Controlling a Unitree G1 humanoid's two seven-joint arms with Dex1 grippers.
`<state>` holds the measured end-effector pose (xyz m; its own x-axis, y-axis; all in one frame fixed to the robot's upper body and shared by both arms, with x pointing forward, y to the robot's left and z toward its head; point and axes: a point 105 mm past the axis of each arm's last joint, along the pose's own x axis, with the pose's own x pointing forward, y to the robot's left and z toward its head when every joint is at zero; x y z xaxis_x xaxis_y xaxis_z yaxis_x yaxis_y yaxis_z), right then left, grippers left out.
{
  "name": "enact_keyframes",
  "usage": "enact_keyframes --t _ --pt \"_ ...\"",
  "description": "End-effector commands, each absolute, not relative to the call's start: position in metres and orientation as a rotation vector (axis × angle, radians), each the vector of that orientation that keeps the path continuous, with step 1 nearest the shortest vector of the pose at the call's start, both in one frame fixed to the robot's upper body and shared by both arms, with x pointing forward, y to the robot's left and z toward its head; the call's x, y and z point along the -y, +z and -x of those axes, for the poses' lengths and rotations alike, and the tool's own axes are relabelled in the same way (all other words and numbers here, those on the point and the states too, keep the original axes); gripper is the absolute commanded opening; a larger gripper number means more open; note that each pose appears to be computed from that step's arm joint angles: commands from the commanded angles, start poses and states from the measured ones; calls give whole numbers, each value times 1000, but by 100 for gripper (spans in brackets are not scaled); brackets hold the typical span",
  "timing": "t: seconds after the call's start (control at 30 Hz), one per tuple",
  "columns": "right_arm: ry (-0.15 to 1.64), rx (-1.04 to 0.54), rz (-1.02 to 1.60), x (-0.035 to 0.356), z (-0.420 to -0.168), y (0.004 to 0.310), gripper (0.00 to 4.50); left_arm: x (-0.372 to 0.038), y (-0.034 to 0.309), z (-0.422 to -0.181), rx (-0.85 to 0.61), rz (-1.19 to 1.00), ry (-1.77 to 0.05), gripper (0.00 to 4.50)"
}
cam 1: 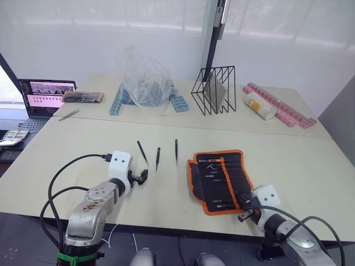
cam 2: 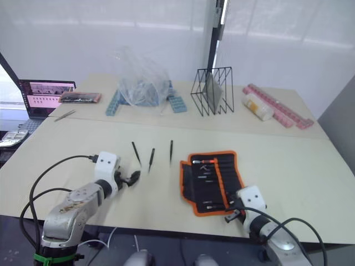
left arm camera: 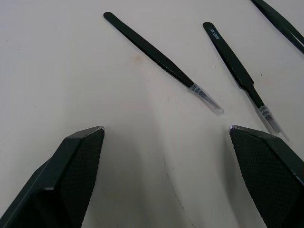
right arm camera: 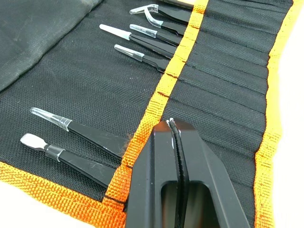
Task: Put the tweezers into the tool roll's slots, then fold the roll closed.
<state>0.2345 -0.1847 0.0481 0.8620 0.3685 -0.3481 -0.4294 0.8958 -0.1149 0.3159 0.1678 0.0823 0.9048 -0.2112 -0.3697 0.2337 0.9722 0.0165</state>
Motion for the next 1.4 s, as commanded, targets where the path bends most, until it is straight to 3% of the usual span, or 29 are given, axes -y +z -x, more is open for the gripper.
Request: enact_keyframes --t 0.03,0.73,1.2,1.4 --pt "400 -479 172 193 -221 15 0 -156 75 -319 -391 -40 -250 446" --pt "381 -480 168 193 -219 16 0 -159 56 -344 -455 -75 -158 446" --pt "380 -485 167 194 -217 17 0 -164 52 -356 -460 -53 -140 2" --pt "376 -488 167 195 -215 17 0 -174 55 -358 -441 -60 -126 2"
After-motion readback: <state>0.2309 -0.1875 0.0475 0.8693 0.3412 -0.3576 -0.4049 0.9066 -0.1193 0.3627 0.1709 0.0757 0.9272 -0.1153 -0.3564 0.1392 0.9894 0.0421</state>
